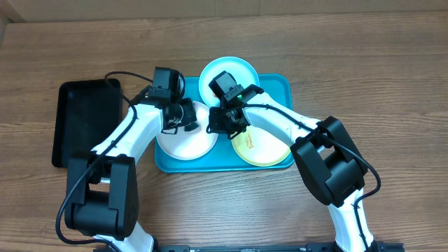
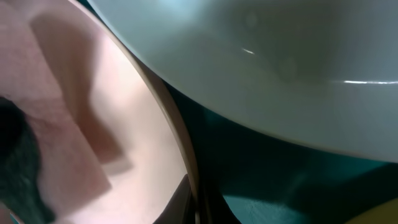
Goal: Clean dirty plates on tray and stack at the side
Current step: 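Scrub the white plate with the sponge in the left gripper, then retract the left gripper to the black tray and lift the white plate with the right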
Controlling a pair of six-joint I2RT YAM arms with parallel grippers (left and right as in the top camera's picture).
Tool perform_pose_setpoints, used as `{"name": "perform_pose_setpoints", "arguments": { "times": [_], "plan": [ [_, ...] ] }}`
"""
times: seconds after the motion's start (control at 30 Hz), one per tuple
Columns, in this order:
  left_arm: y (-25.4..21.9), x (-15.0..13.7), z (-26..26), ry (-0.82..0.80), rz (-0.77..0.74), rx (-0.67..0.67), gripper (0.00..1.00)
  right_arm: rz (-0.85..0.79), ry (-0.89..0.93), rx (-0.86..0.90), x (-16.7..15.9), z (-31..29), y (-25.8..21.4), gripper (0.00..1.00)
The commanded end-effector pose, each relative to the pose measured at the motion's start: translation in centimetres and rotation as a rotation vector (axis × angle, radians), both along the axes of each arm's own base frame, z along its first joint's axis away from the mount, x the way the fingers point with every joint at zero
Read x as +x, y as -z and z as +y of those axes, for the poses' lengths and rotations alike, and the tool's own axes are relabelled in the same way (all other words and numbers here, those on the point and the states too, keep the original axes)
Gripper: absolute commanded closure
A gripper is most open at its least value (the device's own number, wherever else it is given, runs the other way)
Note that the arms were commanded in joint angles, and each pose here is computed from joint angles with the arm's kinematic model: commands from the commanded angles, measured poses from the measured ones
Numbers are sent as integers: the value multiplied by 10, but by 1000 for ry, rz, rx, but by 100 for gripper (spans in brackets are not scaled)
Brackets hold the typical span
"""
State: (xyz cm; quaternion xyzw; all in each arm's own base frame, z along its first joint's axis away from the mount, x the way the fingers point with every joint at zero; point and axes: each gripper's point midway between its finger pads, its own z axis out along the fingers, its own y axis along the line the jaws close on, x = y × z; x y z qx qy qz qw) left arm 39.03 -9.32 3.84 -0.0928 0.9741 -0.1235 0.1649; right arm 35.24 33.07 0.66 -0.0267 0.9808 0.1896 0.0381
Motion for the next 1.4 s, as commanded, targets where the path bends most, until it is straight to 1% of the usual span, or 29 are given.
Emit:
{"name": "perform_pose_setpoints", "arguments": {
  "times": [0.0,0.1,0.23,0.3,0.4,0.53,0.6,0.7,0.77,0.87,0.93,1.03,1.13,1.23,1.3,1.37],
  "plan": [
    [3,-2,-19,29,22,-66,96,36,1,-52,-7,-7,22,96],
    [13,-4,-20,30,45,-60,96,36,1,-52,-7,-7,22,96],
    [41,-12,-19,25,122,-51,96,37,0,-52,-7,-7,22,96],
    [55,-15,-11,11,150,-12,96,39,1,-54,-8,-8,22,96],
    [63,-16,13,-36,164,93,96,42,0,-57,-8,-8,23,96],
    [49,-19,70,-144,170,328,96,42,0,-57,-8,-8,23,96],
    [37,-21,93,-196,170,421,96,42,1,-57,-8,-9,23,96],
    [19,-19,112,-233,153,513,96,41,1,-57,-8,-8,23,96],
    [9,-15,117,-245,136,539,96,40,0,-57,-8,-8,23,96],
    [1,-9,113,-248,122,518,96,39,-7,-57,-8,-8,22,96],
    [-5,-4,104,-241,121,468,96,43,-7,-55,-9,-8,22,96],
    [-22,3,85,-215,117,347,96,62,-16,-28,-12,-3,16,96],
    [-55,15,72,-207,77,222,96,48,-28,-8,-10,0,8,96],
    [-99,25,74,-211,-5,130,96,2,-81,10,-7,4,-6,96],
    [-129,28,90,-251,-70,100,96,-31,-100,24,-4,6,-18,96],
    [-151,27,111,-306,-119,96,96,-71,-113,37,0,7,-32,96]
  ]
}}
